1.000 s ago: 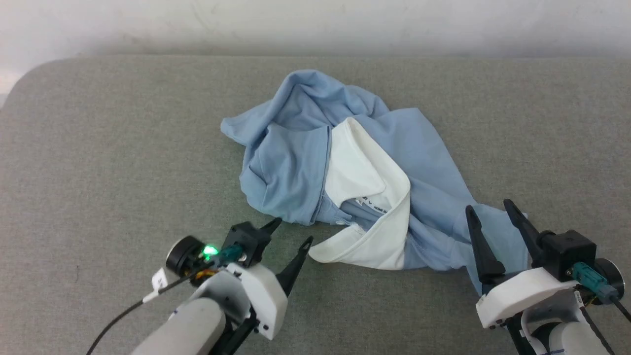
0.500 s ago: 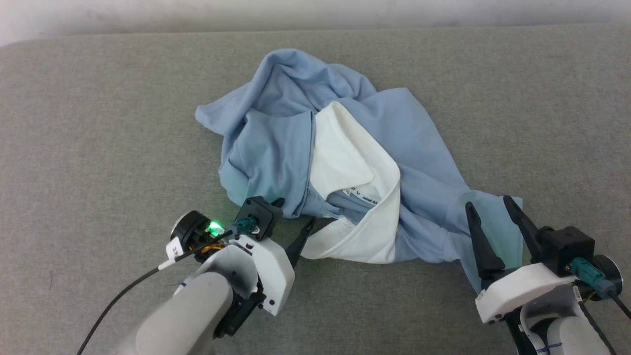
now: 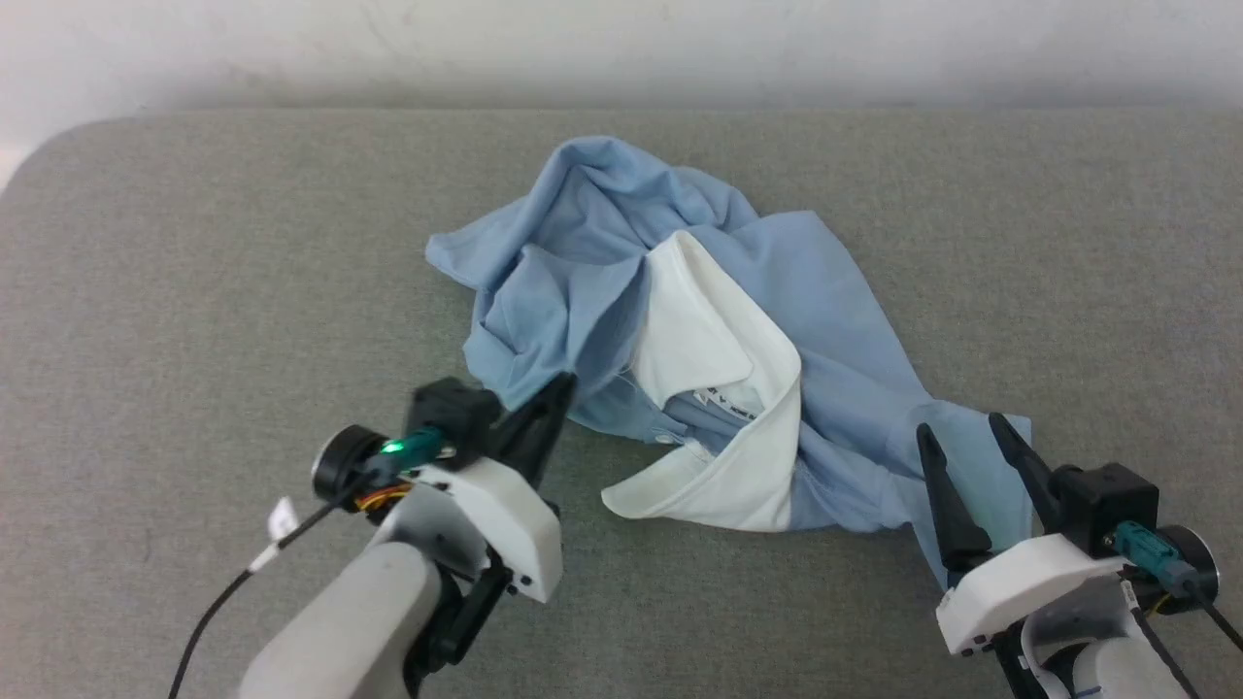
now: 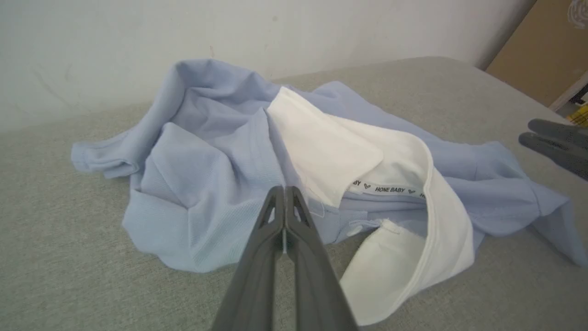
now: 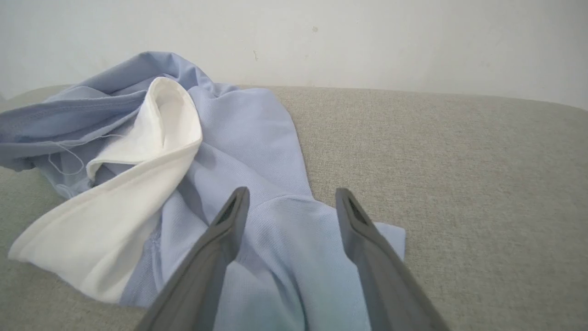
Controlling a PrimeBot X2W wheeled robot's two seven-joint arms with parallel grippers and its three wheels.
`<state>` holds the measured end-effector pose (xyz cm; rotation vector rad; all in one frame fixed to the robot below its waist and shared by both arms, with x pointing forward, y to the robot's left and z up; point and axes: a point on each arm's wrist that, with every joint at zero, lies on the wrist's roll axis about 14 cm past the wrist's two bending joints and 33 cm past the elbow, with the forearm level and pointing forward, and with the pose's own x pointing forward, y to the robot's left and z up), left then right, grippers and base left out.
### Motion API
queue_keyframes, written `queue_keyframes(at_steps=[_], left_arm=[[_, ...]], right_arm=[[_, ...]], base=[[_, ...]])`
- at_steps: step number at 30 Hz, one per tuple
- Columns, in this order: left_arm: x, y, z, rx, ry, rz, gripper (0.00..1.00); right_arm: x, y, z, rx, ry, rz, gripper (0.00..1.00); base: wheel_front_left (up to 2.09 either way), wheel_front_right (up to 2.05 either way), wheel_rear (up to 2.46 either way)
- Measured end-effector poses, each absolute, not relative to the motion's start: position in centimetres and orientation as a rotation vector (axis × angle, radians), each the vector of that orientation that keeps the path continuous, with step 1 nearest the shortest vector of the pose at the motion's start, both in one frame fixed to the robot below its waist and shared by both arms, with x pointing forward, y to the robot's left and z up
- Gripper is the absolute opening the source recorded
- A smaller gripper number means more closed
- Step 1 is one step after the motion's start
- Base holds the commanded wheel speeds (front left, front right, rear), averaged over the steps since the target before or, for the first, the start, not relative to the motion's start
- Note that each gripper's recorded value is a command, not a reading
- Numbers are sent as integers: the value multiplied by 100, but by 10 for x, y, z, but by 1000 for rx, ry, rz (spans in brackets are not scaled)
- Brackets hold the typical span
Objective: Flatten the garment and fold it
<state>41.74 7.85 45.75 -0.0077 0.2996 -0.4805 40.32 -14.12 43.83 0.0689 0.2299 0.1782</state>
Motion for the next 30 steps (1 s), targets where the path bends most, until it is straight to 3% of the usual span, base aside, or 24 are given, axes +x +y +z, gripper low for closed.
queue_keyframes(at_steps=[8, 19, 20, 21, 25, 30], left_arm=[[407, 165, 508, -321, 80, -69, 0], [317, 250, 437, -404, 266, 329, 0], [311, 255, 431, -394, 284, 356, 95], [307, 262, 427, -381, 290, 383, 100], [302, 276, 427, -326, 264, 431, 100], [325, 268, 465, -264, 117, 336, 100]], right_arm=[[394, -129, 450, 63, 210, 217, 100], [394, -98, 467, 54, 177, 310, 100], [394, -97, 468, 53, 175, 314, 100], [394, -96, 469, 53, 174, 317, 100], [394, -93, 469, 52, 174, 323, 100], [396, -105, 471, 31, 179, 290, 100]], base=[[0, 0, 0], [0, 0, 0], [0, 0, 0], [0, 0, 0], [0, 0, 0], [0, 0, 0]])
